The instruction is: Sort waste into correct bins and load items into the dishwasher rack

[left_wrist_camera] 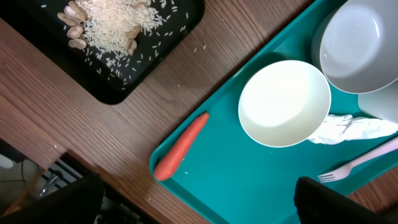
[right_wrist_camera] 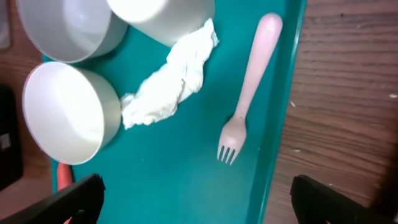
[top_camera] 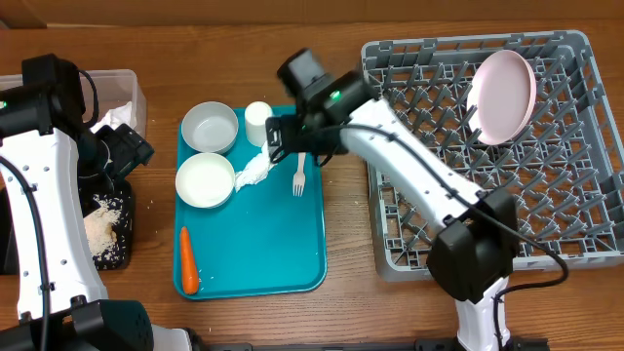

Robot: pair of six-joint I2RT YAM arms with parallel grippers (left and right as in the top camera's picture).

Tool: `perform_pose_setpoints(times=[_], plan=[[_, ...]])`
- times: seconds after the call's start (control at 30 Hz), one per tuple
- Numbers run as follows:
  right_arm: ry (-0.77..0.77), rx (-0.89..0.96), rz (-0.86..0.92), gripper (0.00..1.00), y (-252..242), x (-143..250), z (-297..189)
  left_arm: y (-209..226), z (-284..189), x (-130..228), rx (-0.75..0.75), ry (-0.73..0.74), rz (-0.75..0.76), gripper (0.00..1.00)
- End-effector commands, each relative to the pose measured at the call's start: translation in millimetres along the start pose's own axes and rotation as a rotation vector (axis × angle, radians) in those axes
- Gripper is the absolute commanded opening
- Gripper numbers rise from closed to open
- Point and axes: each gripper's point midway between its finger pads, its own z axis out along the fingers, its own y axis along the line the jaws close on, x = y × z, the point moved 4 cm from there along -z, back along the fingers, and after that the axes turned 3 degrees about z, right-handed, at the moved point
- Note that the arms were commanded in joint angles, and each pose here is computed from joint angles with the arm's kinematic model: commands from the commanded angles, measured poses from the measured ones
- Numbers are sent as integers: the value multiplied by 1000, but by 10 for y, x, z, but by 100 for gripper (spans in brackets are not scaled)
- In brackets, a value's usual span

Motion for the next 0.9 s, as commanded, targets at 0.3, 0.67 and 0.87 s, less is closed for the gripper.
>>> perform_pose_setpoints(times=[0.3,0.67,0.87], plan=[[50,136,102,96,-250,52,755,15,-51,8,12,-14,-25,100],[77,179,94,93,-331,94,993,16,-51,9,11,-13,-25,100],[56,218,86,90,-350,74,951,15,-51,8,12,-14,-25,100]])
